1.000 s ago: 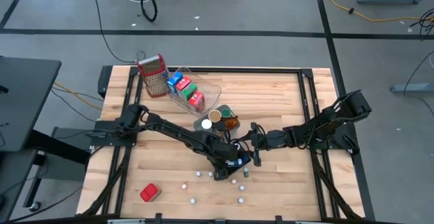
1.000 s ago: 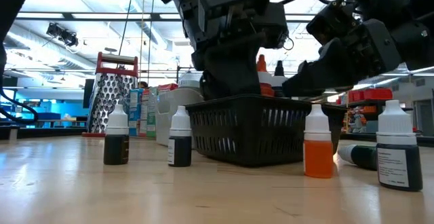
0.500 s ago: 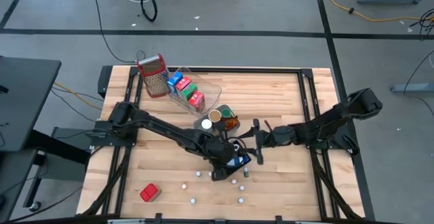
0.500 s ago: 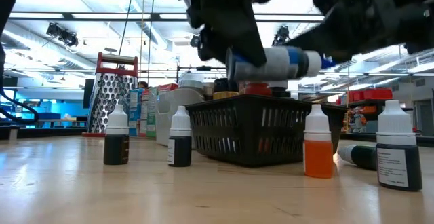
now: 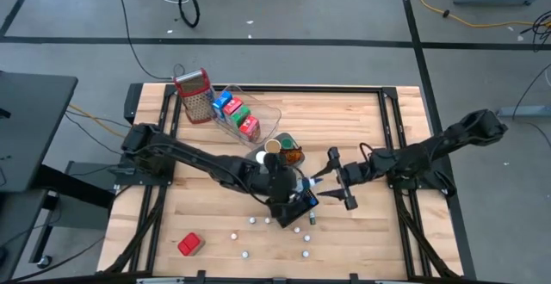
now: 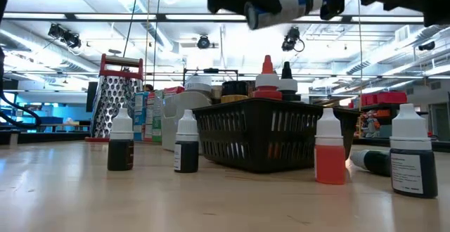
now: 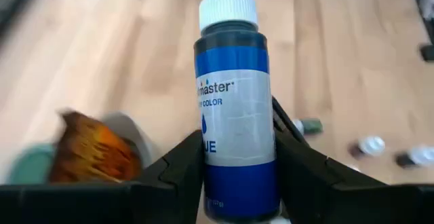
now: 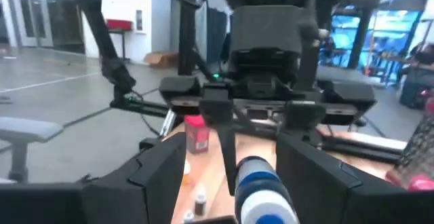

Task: Pick & Place Kitchen Items
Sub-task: Adjust the blue food coloring bottle on the black bin

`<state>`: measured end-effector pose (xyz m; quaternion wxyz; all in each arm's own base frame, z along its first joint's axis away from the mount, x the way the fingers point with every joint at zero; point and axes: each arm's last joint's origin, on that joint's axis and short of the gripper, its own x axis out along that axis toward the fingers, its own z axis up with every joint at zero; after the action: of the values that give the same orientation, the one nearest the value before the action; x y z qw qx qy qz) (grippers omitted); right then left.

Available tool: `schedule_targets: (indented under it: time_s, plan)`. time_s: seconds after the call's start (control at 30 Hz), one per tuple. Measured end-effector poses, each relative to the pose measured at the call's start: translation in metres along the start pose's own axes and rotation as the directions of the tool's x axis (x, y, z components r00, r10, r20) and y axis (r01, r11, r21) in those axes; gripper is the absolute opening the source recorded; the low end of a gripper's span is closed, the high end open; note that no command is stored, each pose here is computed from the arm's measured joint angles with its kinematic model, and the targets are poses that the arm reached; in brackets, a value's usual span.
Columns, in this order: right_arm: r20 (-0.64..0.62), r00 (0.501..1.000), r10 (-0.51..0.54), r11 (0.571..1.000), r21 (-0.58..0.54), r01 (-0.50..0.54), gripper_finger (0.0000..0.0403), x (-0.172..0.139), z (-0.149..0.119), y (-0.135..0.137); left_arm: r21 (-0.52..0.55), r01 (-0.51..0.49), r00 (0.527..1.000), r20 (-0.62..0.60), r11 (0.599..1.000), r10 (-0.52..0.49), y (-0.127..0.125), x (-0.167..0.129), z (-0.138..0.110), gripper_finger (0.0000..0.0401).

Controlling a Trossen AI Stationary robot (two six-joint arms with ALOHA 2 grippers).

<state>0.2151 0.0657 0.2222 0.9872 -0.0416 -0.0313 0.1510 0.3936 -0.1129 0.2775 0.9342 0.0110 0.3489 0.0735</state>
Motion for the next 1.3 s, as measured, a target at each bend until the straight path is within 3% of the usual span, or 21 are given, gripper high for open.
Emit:
schedule_targets:
  time_s: [0.27, 0.43, 0.67, 0.9, 1.07, 1.3]
  plan:
    - [0.008, 0.982, -0.188, 0.962, -0.2, 0.185, 0.024, -0.002, 0.003, -0.006, 0.061, -0.053, 0.991, 0.13, 0.997, 0.044, -0.005, -0.003, 0.011, 0.0167]
    - [0.024, 0.994, -0.106, 0.974, -0.201, 0.109, 0.024, -0.001, 0.004, -0.004, 0.064, -0.117, 0.981, 0.16, 0.991, 0.106, -0.005, -0.004, 0.012, 0.0167]
    - [0.065, 0.989, -0.131, 0.983, -0.121, 0.138, 0.0231, -0.002, 0.008, -0.005, 0.093, -0.127, 0.963, 0.249, 0.988, 0.1, -0.008, -0.007, 0.021, 0.0167]
    - [0.144, 0.989, -0.046, 0.991, -0.118, 0.063, 0.0179, -0.002, 0.015, -0.002, 0.11, -0.132, 0.947, 0.309, 0.985, 0.092, -0.008, -0.008, 0.028, 0.0167]
    - [0.184, 0.982, -0.041, 0.995, -0.08, 0.057, 0.0147, -0.003, 0.019, -0.003, 0.084, -0.143, 0.941, 0.321, 0.986, 0.109, -0.004, -0.009, 0.031, 0.0167]
    - [0.198, 0.979, -0.053, 0.994, -0.079, 0.07, 0.0163, -0.003, 0.02, -0.003, 0.097, -0.14, 0.931, 0.35, 0.985, 0.098, -0.005, -0.01, 0.034, 0.0167]
